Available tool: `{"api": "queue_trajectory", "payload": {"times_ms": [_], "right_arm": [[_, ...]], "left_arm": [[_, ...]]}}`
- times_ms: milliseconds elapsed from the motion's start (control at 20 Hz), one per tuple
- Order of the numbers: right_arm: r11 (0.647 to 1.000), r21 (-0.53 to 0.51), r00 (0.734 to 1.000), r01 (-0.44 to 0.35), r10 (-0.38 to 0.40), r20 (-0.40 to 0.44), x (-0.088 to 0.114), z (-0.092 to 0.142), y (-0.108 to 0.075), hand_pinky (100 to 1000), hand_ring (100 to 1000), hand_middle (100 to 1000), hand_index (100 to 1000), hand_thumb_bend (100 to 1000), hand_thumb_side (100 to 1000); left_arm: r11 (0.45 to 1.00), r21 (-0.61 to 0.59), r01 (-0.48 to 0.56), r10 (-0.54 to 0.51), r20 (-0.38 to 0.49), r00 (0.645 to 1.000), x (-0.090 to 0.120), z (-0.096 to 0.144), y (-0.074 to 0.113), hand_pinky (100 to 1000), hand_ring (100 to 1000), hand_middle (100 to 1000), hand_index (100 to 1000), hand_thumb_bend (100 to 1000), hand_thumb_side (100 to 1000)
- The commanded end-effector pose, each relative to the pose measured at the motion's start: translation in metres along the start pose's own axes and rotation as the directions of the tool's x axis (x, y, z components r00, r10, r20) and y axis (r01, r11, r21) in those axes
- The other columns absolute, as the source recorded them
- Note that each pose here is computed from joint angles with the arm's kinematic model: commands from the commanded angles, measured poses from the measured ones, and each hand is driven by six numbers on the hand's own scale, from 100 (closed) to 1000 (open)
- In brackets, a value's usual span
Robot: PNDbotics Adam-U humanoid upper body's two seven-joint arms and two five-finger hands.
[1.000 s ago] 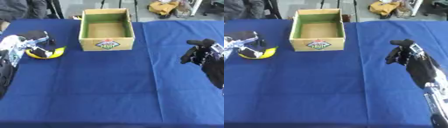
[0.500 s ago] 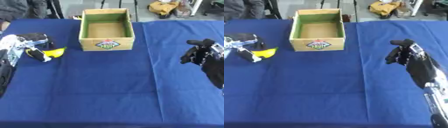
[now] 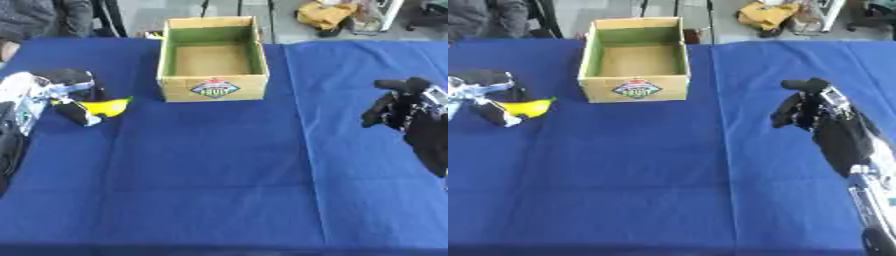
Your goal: Pick up objects on the table and place them in the box.
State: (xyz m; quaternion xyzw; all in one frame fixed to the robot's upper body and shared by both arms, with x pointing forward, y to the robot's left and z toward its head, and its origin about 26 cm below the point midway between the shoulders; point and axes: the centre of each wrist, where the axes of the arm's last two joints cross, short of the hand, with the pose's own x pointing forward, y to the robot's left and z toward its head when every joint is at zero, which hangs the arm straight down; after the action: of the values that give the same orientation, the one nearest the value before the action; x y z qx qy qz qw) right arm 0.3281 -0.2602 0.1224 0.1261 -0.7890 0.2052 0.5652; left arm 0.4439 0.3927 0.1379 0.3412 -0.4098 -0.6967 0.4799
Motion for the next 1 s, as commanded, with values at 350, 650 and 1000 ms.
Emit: {"api": "queue_trajectory", "payload": {"times_ms": [350, 650, 1000], "right_arm": [[1.0, 0.003, 1.0, -0.024, 0.024, 0.013, 0.0061, -0.0001, -0.0052, 599, 602, 515, 830, 100, 918], [1.0, 0.003, 1.0, -0.024, 0.024, 0.013, 0.0059, -0.0001, -0.0052, 599, 604, 515, 831, 100, 920], [1.0, 0.003, 1.0, -0.023, 0.023, 0.012, 0.0057, 0.0001, -0.0053, 600, 605, 515, 831, 100, 920]], "left_arm": [[1.0, -0.028, 0.003, -0.003, -0.015, 1.0, -0.0054, 0.0028, 0.0005, 548, 517, 545, 681, 228, 285], [0.999, -0.041, 0.003, -0.003, -0.009, 1.0, -0.0043, 0.0021, 0.0012, 553, 522, 550, 693, 280, 312], [0.999, -0.051, 0.008, -0.008, -0.003, 1.0, -0.0041, 0.0019, 0.0006, 565, 532, 562, 703, 414, 374]]}}
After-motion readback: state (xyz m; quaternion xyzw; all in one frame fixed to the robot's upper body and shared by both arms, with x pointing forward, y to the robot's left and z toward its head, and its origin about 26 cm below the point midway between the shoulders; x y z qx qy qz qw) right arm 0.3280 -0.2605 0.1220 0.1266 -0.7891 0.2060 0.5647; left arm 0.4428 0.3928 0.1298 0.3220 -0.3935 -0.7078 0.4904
